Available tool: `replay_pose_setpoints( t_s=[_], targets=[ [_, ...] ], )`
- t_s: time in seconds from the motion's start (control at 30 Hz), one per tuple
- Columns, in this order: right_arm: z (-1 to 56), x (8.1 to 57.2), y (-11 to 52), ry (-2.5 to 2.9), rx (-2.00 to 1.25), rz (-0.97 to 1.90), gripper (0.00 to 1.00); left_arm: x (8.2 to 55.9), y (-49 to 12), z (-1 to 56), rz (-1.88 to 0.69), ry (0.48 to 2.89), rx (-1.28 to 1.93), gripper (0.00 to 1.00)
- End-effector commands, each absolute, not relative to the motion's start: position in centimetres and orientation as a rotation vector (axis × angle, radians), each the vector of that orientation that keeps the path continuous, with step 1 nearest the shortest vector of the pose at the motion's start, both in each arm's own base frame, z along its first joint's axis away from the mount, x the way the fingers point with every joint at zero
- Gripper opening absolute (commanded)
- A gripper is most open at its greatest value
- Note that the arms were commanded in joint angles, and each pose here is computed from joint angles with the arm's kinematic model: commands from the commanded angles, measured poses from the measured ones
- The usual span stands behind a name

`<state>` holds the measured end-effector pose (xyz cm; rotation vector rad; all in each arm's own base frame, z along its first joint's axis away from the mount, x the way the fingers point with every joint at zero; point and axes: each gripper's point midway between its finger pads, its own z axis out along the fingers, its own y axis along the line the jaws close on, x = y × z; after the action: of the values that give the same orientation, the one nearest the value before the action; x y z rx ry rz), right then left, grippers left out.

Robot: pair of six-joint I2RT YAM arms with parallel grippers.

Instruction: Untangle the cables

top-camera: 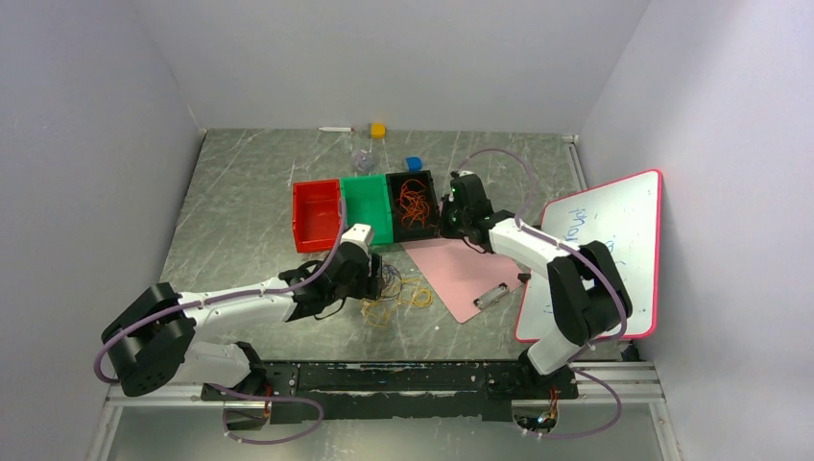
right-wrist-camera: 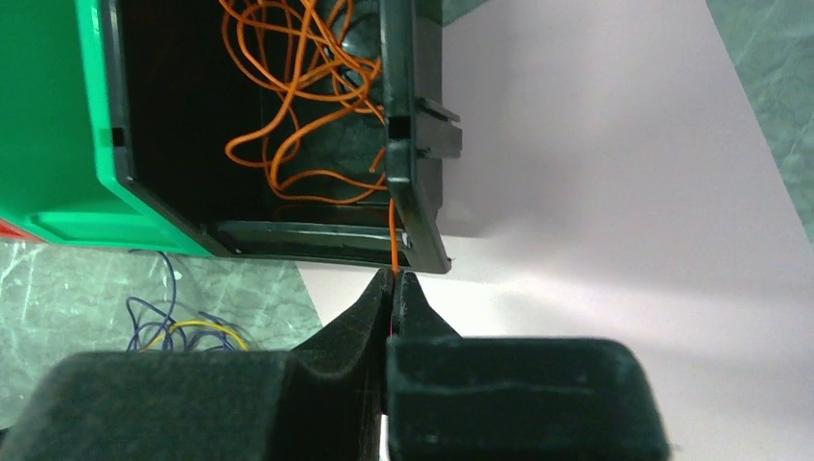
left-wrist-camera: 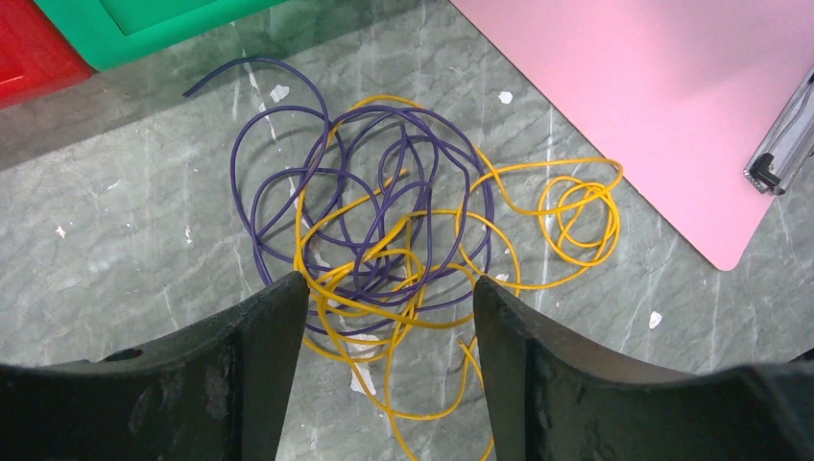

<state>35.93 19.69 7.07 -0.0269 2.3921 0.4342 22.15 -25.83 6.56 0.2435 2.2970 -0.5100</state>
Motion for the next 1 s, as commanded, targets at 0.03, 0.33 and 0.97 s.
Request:
replay_pose_setpoints(
  t_s=[0.03, 0.33, 0.97],
  targets=[
    [8.8, 37.5, 20.5, 2.338, -0.097, 0.437, 0.0, 22.4, -26.1, 7.5, -0.537, 2.271, 0.219, 0.68],
    [9.2, 38.9, 23.4, 2.333, -0.196, 0.41, 0.0, 22.3, -26.1, 7.6, -0.542, 2.27, 0.217, 0.67],
    [3.9, 41.8, 26.7, 2.408, -0.271, 0.332, 0.0, 21.8, -25.1, 7.4, -0.531, 2.275, 0.194, 0.67]
  ],
)
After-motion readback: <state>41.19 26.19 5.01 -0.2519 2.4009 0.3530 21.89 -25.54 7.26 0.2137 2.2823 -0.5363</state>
